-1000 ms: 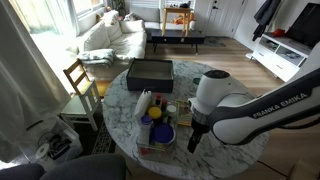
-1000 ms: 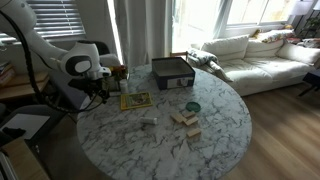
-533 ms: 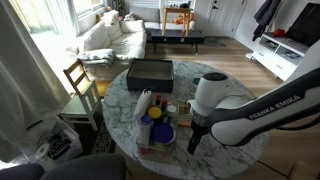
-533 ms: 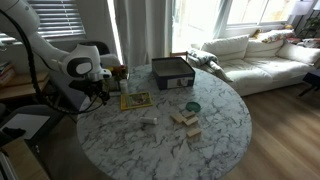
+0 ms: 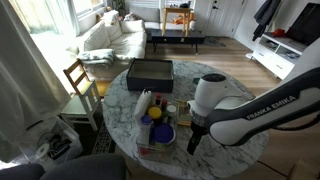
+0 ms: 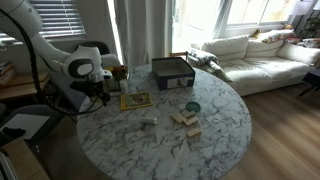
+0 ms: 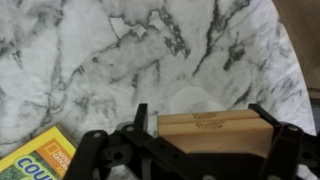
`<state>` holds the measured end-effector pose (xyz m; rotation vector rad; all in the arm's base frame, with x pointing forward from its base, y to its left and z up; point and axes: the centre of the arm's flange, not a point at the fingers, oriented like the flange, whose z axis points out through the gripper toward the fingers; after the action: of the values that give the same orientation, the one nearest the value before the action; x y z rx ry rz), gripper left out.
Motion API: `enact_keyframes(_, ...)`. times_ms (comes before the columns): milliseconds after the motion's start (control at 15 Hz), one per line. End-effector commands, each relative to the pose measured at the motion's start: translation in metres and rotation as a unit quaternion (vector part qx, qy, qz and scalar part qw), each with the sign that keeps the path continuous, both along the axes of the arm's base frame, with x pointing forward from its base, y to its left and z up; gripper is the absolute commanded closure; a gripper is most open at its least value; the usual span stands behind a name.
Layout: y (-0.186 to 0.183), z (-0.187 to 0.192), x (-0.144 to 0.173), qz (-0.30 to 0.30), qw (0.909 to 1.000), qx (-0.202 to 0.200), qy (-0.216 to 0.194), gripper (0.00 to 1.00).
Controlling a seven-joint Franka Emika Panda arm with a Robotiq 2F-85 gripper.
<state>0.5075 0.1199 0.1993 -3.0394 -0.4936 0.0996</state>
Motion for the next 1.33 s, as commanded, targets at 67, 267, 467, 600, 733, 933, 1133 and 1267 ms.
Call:
enact_keyframes(67,-0.0033,-0.0083,0.0043,-0.002,1.0000,0.005,0.001,0.00)
enact_keyframes(267,-0.0032,-0.0099,0.0049,-0.003,1.0000,0.008,0.001,0.00)
enact_keyframes(467,-0.0035,-0.0108,0.0061,-0.005,0.9999,0.011,0.002,0.01)
enact_keyframes(600,-0.0035,-0.0118,0.0072,-0.004,0.9999,0.012,0.002,0.19)
enact_keyframes(733,-0.0031,-0.0114,0.0087,-0.004,0.9999,0.013,0.001,0.38)
enact_keyframes(933,-0.0038,-0.0137,0.0094,-0.004,0.9999,0.014,0.002,0.43)
enact_keyframes(1133,-0.0043,-0.0157,0.0093,-0.003,0.9999,0.013,0.005,0.45)
enact_keyframes(1267,-0.0045,-0.0162,0.0091,-0.003,0.9999,0.013,0.006,0.45)
